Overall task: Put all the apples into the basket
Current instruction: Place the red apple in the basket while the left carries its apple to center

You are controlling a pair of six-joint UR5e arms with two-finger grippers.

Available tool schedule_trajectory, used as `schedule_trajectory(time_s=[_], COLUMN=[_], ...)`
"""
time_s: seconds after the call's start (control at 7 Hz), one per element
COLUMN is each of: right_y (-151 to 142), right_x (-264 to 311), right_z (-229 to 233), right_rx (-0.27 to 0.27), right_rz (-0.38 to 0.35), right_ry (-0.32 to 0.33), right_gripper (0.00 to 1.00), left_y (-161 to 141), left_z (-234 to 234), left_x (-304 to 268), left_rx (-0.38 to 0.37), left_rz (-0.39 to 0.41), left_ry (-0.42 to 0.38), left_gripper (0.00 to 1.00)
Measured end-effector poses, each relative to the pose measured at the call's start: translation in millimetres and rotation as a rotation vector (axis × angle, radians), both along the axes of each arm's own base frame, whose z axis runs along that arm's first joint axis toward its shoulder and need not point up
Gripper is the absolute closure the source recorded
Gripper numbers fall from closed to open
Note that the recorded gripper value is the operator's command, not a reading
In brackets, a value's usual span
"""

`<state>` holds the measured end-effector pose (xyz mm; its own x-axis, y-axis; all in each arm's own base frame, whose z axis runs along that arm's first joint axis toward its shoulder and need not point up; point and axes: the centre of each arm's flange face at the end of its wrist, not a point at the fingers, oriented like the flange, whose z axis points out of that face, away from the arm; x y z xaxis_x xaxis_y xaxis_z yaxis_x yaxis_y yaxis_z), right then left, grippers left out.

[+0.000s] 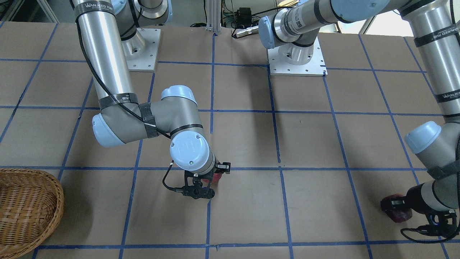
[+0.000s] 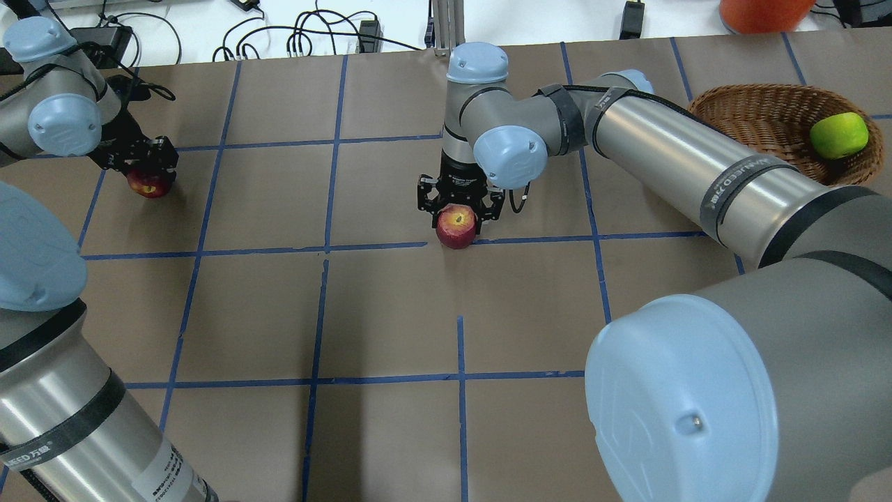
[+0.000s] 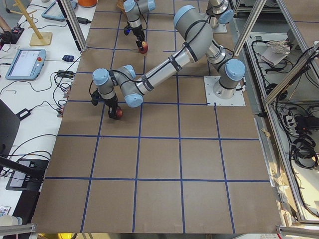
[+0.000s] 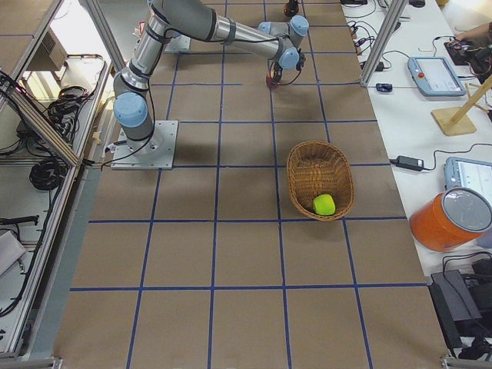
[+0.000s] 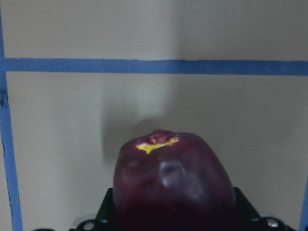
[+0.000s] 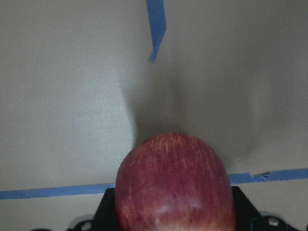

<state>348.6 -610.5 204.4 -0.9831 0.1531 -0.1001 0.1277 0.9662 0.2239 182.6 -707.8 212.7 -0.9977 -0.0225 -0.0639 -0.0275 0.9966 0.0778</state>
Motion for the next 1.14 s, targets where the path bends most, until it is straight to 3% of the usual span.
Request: schedule_trajectory(time_s=[0.29,0.57,0.86,1.14], right_y=[-20.1,-49.7,-67.5,-74.3], right_x=[-47.2,-158.7,-272.2,-382.9], right_z=[70.5,133.0,145.8,138.8], right_rx=[-0.094,-0.154,-0.177,-0.159], right_rz=[-0.062,-0.128,-0.051,0.044], right_ry=[0.015,0.08,0.204,0.268], right_gripper=[1.0,1.0,1.0,1.0], left_y=[14.0,42.6,74.4,110.4], left_z=[41.7,63.4,75.9,61.0], left_x=[-69.2,-182.8,-313.9,-450.2], left_rx=[0.063,0.076,0.059,-0.012], left_rz=[0.0,0.08,0.142,0.146], left_ry=[0.026,0.054,0.047,0.051], left_gripper=[0.46,0.46,0.46,0.46])
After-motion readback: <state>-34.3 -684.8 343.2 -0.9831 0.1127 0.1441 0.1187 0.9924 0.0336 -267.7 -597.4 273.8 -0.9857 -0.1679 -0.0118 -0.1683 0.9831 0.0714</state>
